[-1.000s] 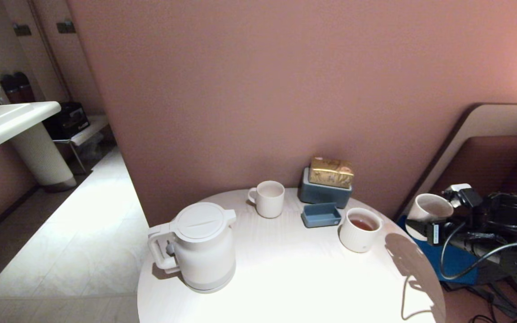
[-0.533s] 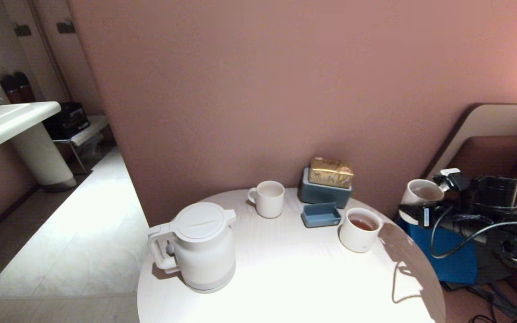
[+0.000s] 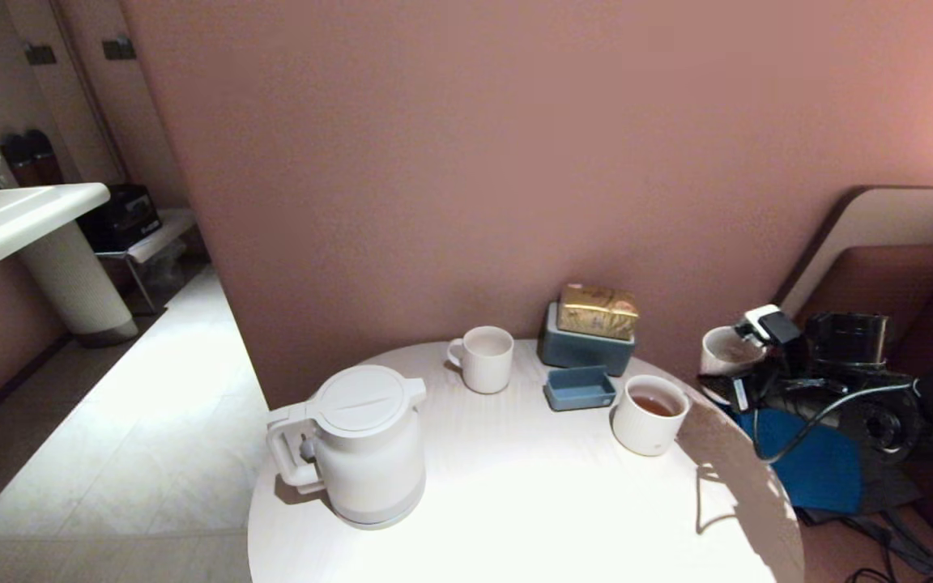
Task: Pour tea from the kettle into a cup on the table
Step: Pour water into another cup
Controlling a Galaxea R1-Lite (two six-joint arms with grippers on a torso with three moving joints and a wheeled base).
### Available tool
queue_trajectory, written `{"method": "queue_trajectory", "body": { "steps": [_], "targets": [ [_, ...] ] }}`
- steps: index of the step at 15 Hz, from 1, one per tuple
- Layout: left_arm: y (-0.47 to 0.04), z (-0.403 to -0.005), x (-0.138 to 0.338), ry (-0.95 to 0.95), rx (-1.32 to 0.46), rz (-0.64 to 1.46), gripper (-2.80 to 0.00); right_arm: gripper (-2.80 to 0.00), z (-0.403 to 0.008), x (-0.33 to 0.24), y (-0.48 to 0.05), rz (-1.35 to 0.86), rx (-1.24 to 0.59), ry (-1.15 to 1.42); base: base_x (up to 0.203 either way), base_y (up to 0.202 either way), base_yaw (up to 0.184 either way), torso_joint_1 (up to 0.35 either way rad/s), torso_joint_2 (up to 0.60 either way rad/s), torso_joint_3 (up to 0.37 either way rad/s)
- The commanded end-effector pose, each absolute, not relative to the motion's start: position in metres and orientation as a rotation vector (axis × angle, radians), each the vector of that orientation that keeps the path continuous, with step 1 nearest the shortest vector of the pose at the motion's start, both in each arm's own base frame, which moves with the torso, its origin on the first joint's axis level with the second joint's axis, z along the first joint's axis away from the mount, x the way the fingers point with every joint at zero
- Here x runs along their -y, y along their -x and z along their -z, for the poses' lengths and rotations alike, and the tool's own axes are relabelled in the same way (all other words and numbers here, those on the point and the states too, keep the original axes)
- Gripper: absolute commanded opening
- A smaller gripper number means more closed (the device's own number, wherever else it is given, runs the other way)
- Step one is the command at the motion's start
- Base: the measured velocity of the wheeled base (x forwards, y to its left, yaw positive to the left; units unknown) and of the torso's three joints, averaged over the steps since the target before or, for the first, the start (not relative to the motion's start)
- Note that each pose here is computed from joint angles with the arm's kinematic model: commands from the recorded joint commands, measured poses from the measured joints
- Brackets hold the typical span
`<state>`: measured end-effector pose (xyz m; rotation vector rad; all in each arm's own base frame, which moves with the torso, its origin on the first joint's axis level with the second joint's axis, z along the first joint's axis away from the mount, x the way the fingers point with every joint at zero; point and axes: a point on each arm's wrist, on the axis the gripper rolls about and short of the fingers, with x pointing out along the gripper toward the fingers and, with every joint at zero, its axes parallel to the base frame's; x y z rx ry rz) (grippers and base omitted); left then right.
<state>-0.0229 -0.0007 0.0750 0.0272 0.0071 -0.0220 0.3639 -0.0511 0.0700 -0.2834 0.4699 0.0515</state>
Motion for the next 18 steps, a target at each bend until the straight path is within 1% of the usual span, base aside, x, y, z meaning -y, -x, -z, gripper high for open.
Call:
{"method": "queue_trajectory", "body": {
  "steps": [1,4,6,12,18],
  "targets": [
    [0.023,-0.075,0.001,-0.027,-0.008,0.022,-2.8,-2.8,-0.074,0.044,-0.369,-0.058,-0.466,0.297,0.0,0.0,0.0,0.0,0.0,0.0],
    [0.023,-0.075,0.001,-0.028,-0.006,0.022,-2.8,-2.8,-0.085,0.035,-0.378,-0.058,-0.433,0.323,0.0,0.0,0.0,0.0,0.0,0.0],
    [0.023,-0.075,0.001,-0.027,-0.007,0.022,-2.8,-2.8,-0.085,0.035,-0.379,-0.058,-0.458,0.387,0.0,0.0,0.0,0.0,0.0,0.0],
    [0.023,-0.075,0.001,-0.027,-0.009,0.022,-2.8,-2.8,-0.083,0.035,-0.384,-0.08,-0.459,0.494,0.0,0.0,0.0,0.0,0.0,0.0],
    [0.023,-0.075,0.001,-0.027,-0.007,0.022,-2.8,-2.8,-0.086,0.034,-0.389,-0.1,-0.442,0.688,0.0,0.0,0.0,0.0,0.0,0.0]
  ]
}}
